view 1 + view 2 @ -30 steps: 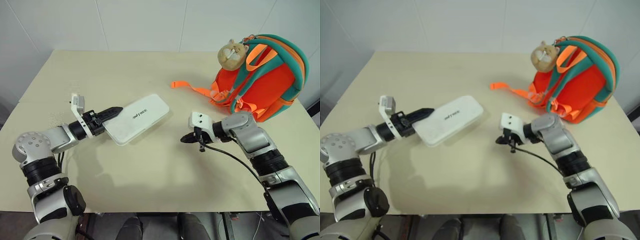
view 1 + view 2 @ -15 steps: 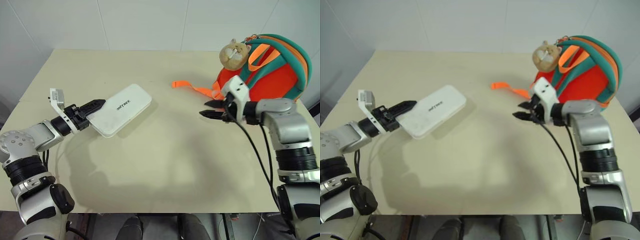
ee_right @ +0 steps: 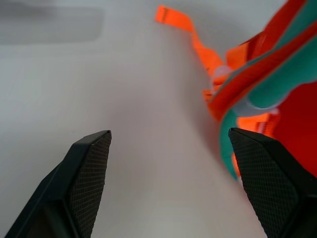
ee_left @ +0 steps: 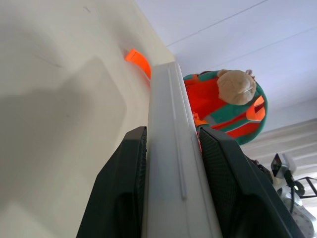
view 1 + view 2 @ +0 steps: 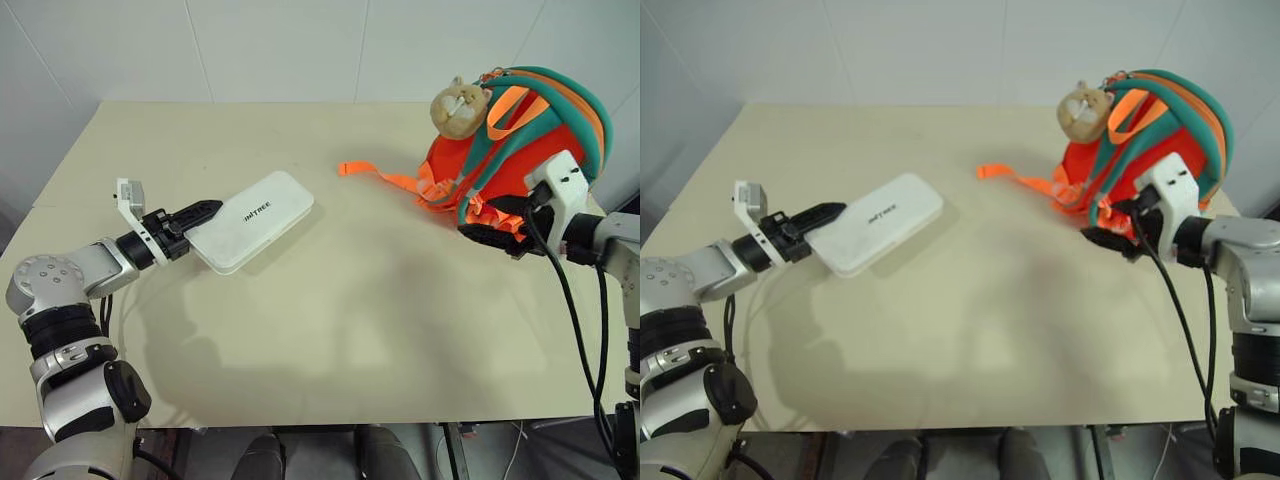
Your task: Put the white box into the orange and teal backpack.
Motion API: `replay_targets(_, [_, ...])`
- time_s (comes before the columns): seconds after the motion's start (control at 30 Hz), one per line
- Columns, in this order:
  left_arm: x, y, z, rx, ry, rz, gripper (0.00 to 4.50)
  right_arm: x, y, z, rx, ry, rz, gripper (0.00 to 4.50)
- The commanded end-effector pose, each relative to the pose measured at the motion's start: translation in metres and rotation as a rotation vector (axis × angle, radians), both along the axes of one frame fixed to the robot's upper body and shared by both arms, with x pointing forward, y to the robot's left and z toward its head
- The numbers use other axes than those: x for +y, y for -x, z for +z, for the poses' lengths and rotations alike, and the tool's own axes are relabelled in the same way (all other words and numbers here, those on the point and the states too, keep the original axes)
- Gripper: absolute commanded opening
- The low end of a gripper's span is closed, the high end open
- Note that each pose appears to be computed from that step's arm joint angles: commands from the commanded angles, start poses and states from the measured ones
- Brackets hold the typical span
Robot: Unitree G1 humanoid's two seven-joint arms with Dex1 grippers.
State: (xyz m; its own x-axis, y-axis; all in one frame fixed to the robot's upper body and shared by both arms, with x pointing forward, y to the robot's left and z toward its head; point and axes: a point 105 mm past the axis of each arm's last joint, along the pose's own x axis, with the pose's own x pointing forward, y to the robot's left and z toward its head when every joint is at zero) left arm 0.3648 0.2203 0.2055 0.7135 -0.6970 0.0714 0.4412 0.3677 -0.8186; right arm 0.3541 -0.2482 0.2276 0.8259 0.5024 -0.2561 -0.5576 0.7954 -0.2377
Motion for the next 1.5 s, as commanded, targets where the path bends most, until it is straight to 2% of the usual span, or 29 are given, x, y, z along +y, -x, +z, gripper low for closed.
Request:
replay_targets(0.03, [-0.005, 0.002, 0.024, -0.059, 0.031, -0.056, 1.36, -0.004, -0.018, 0.006, -0.069, -0.059, -0.037, 4.49])
replay_targets(0.33, [-0.009, 0.01, 0.024, 0.02, 0.03, -0.144, 1.36, -0.008, -0.047, -0.006, -0.067, -0.089, -0.077, 4.49])
replay_targets(0.67, [-0.007, 0.029, 0.031, 0.065, 0.037, -0.265, 1.36, -0.002, -0.054, -0.003, -0.1, -0.146, -0.051, 4.49])
replay_targets(0.83, [-0.006, 0.041, 0.029, 0.087, -0.059, -0.327, 1.36, 0.015, -0.057, 0.006, -0.128, -0.22, 0.018, 4.49])
replay_targets(1.07, [-0.006, 0.048, 0.033, 0.094, -0.118, -0.369, 1.36, 0.021, -0.064, 0.011, -0.142, -0.27, 0.026, 4.49])
replay_targets(1.3, [-0.01, 0.051, 0.032, 0.092, -0.15, -0.388, 1.36, 0.011, -0.078, 0.008, -0.152, -0.27, -0.08, 4.49])
replay_targets(1.5, [-0.01, 0.056, 0.031, 0.084, -0.161, -0.392, 1.36, -0.009, -0.076, 0.008, -0.186, -0.286, -0.206, 4.49])
